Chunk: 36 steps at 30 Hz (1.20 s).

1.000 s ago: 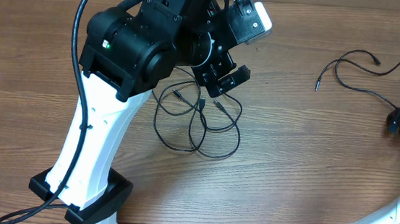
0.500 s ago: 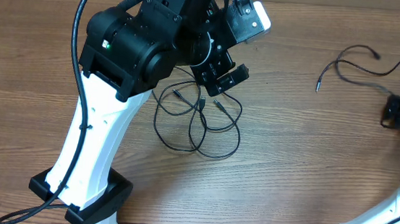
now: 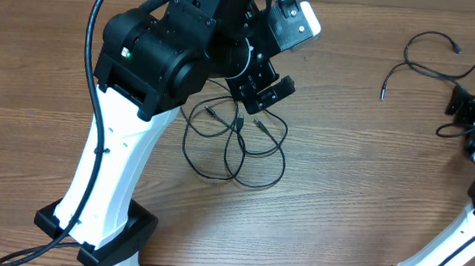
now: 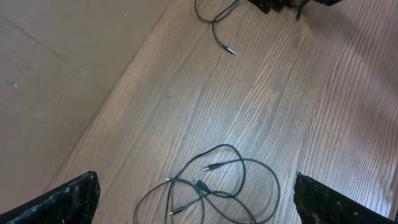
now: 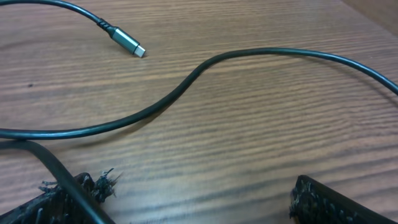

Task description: Untangle cables

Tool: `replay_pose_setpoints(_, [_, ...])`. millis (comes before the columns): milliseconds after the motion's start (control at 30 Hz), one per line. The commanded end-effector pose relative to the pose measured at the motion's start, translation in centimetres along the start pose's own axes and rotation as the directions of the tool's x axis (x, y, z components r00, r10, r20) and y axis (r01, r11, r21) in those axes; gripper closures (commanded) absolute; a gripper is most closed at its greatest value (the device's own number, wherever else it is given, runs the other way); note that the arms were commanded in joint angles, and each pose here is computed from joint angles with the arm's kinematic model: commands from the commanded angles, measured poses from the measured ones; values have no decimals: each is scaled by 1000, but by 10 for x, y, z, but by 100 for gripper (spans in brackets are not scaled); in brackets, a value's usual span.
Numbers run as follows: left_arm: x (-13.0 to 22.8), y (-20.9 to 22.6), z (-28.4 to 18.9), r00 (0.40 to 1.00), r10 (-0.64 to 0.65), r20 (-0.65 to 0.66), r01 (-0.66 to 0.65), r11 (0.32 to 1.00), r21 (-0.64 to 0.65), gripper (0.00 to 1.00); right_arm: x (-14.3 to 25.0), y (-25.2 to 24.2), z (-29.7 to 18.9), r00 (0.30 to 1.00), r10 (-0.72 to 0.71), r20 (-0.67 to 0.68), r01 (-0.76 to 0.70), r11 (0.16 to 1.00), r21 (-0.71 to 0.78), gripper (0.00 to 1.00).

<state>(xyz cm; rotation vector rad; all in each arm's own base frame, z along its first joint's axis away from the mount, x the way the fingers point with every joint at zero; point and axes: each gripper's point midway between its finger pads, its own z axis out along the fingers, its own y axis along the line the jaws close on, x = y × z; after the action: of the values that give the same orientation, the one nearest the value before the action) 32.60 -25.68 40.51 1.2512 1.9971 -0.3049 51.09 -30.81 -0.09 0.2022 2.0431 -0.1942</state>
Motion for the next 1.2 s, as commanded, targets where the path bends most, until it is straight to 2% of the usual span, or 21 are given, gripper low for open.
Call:
replay_pose_setpoints(0, [-3, -3, 1, 1000, 2, 4, -2, 1000, 1, 0, 50, 1, 11, 989, 71, -132, -65, 997, 45, 0])
replay_pose_setpoints(200, [-3, -3, 1, 1000, 2, 4, -2, 1000, 2, 0, 49, -3, -3, 952, 114, -283, -100, 993, 62, 0])
replay_pose_setpoints(300, [-3, -3, 1, 1000, 6, 4, -6, 1000, 1, 0, 37, -1, -16, 939, 79, -336, -70, 997, 39, 0])
replay_pose_setpoints(600, [0, -2, 1, 999, 37, -10, -37, 999, -2, 1, -70, -1, -87, 961, 18, -275, -8, 999, 38, 0])
replay_pose_setpoints(733, [5, 8, 1, 999, 36, -38, -38, 998, -58, 0, -104, 10, -133, 960, -18, -279, 24, 1000, 20, 0])
replay_pose_setpoints(800, [8, 16, 0, 998, 25, -54, -30, 995, -96, 1, -116, 28, -156, 959, -16, -283, 5, 999, -39, 0])
replay_pose_setpoints(1000, [39, 58, -10, 971, -211, -111, 175, 947, -269, 0, -134, 108, -208, 954, -23, -300, -73, 950, -304, 0])
replay_pose_setpoints(1167, [78, 98, -28, 922, -362, -134, 300, 890, -343, 0, -126, 181, -233, 922, -92, -376, -95, 889, -449, 0])
